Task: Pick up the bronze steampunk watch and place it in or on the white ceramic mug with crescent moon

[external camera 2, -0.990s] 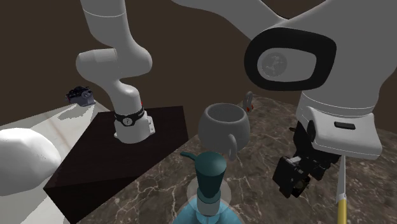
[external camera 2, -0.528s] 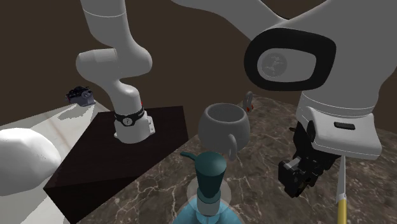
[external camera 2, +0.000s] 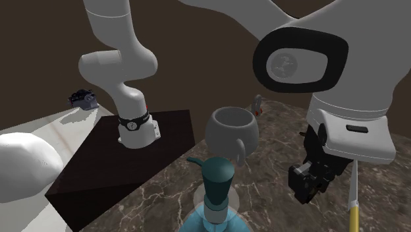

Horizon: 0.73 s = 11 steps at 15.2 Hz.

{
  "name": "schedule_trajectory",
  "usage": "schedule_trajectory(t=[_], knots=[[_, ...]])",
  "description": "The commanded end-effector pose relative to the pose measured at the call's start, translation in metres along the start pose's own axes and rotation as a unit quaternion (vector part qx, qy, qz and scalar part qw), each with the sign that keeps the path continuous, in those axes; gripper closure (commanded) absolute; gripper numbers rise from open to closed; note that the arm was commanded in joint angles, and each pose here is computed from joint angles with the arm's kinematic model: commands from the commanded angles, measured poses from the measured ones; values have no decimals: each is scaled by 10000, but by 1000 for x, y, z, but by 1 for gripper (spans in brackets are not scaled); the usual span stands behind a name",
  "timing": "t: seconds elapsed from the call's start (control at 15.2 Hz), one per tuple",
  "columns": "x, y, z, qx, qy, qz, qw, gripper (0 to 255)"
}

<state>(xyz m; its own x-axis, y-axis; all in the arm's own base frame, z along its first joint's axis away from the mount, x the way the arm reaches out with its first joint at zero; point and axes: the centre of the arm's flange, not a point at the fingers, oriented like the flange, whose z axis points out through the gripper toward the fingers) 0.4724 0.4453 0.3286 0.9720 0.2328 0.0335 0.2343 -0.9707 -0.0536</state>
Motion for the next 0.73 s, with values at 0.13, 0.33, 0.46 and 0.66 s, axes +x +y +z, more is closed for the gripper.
schedule_trajectory(t=[0.13,0.33,0.46,0.66], knots=[[1,-1,-19,0,1,0,10000,255],[1,-2,-35,0,1,0,10000,255],[2,-2,-45,0,1,0,10000,255],[2,-3,-61,0,1,0,10000,255]])
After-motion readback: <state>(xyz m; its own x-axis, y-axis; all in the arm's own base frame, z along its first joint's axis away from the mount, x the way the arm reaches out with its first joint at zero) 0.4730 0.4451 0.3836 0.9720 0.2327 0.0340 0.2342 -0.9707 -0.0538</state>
